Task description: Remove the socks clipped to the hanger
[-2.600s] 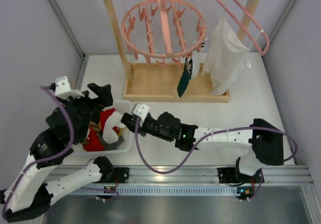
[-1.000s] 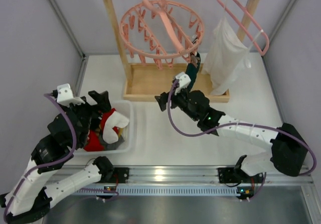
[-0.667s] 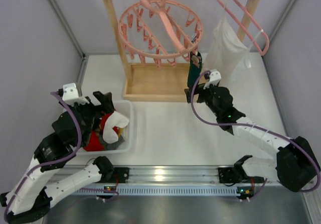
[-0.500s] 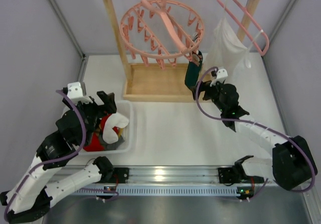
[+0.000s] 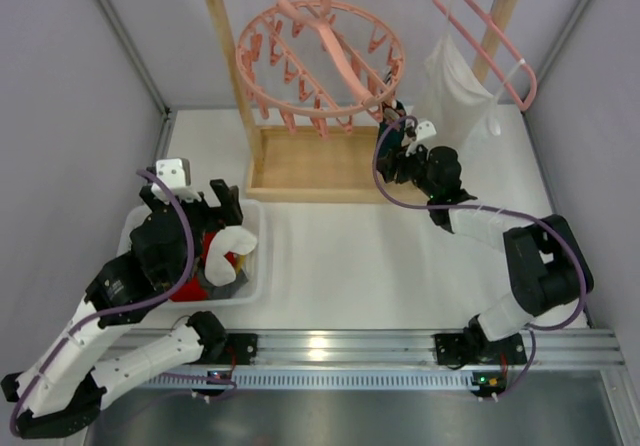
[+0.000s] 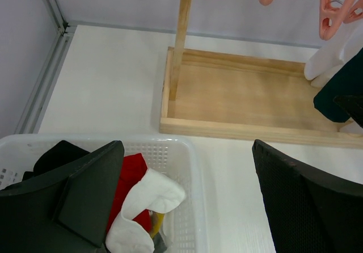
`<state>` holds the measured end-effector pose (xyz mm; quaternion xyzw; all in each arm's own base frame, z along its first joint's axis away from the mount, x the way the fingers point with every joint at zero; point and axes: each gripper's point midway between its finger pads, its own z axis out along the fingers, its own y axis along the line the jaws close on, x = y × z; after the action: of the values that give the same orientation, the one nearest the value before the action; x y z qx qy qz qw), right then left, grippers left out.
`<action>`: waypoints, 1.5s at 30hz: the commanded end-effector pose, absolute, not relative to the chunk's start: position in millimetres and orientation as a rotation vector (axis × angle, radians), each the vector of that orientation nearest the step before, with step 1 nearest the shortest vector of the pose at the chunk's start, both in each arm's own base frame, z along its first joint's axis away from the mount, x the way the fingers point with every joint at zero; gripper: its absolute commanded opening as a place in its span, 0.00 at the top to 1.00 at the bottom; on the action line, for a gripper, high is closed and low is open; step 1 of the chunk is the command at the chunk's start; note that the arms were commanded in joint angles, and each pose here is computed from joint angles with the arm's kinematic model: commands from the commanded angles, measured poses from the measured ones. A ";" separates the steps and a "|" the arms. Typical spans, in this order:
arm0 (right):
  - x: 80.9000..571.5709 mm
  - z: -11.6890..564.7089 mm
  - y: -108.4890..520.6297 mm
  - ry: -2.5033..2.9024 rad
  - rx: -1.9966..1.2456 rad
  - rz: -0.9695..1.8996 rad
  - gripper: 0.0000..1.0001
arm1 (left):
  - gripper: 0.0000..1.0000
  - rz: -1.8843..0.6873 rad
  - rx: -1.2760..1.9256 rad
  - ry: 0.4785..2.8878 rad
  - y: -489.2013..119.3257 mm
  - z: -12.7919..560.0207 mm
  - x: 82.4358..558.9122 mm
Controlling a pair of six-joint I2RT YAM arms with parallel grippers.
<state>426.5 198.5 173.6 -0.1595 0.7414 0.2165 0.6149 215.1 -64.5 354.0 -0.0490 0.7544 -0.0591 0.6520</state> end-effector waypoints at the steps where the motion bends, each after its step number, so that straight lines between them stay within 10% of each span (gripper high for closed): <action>1: 445.3 216.2 208.5 1.536 -0.386 0.551 0.59 | 0.02 -0.134 -0.087 1.715 -70.1 355.1 218.3; 3: 439.6 210.9 212.9 1.532 -0.382 0.592 0.83 | 0.02 -0.152 -0.092 1.709 -71.2 359.4 217.7; 7: 422.2 214.5 223.3 1.467 -0.348 0.644 0.99 | 0.02 -0.246 -0.105 1.683 -78.5 378.6 214.2; 20: 345.9 222.7 292.4 1.410 -0.349 0.558 1.00 | 0.02 -0.547 0.025 1.651 -163.5 471.6 233.7; 45: 256.5 254.6 380.0 1.399 -0.354 0.477 1.00 | 0.08 -0.130 0.133 1.725 -270.3 447.1 296.4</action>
<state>259.4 374.2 234.2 -0.1841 0.6447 0.1981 0.7150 288.8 -268.6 444.4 0.0681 0.7629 -0.0726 0.6388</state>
